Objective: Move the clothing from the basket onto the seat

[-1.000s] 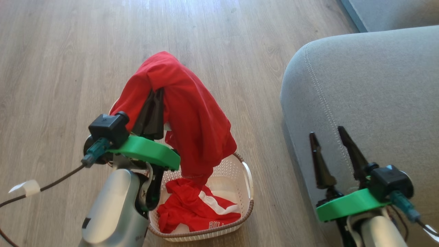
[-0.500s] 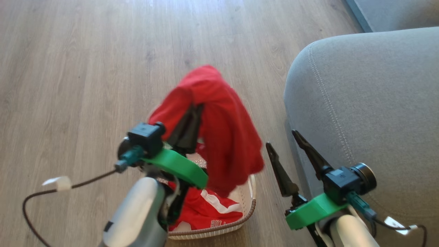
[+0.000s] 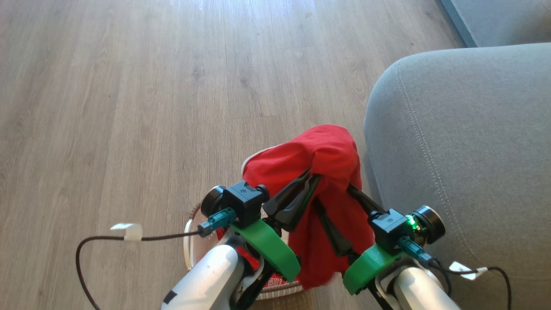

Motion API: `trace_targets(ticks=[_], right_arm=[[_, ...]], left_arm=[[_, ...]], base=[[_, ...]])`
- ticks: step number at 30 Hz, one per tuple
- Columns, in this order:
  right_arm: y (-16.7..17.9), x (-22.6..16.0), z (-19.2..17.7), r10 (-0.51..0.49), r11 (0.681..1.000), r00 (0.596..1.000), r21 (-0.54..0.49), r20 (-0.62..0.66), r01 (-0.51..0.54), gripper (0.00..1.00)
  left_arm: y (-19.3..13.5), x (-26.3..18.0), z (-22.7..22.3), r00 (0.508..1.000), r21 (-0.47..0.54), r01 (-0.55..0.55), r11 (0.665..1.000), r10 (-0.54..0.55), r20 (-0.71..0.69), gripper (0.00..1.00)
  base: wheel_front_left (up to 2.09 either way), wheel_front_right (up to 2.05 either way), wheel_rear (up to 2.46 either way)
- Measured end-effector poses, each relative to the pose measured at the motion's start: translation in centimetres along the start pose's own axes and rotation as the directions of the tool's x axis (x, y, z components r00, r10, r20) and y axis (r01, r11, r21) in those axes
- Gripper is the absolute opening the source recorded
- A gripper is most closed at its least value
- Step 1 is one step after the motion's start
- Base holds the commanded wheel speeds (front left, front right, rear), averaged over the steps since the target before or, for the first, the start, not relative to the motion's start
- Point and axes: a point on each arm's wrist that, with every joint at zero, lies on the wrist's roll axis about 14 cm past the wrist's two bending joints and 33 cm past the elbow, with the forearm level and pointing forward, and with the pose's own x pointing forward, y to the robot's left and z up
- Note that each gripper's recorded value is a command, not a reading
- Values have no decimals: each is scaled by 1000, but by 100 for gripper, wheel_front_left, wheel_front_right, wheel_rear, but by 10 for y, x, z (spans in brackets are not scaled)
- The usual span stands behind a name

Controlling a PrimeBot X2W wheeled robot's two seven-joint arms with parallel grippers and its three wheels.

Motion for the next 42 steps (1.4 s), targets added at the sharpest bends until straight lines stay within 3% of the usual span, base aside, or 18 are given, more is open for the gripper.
trace_targets(ticks=[8, 17, 24, 25, 26, 42], right_arm=[[-2, -3, -24, 7, 999, 997, -47, -82, -11, 100], [3, 6, -26, 44, 995, 994, -90, -98, -53, 100], [8, 10, -22, 59, 995, 995, -78, -83, -66, 100], [8, 11, -19, 60, 995, 996, -70, -73, -65, 39], [8, 12, -16, 58, 996, 996, -59, -63, -62, 0], [-35, 12, 27, -93, 995, 992, 39, 83, 90, 0]], left_arm=[[-9, -1, -5, 999, 0, 36, 999, -36, -15, 0], [-39, -5, -17, 989, -16, 133, 991, -133, -58, 0], [-45, -9, -23, 982, -1, 168, 986, -168, -90, 0], [-45, -10, -23, 982, -5, 167, 986, -166, -90, 0], [-45, -10, -23, 982, -4, 166, 986, -166, -91, 0], [-32, -14, -20, 991, -27, 112, 993, -113, -76, 0]], base=[[0, 0, 0], [0, 0, 0], [0, 0, 0], [0, 0, 0], [0, 0, 0], [0, 0, 0]])
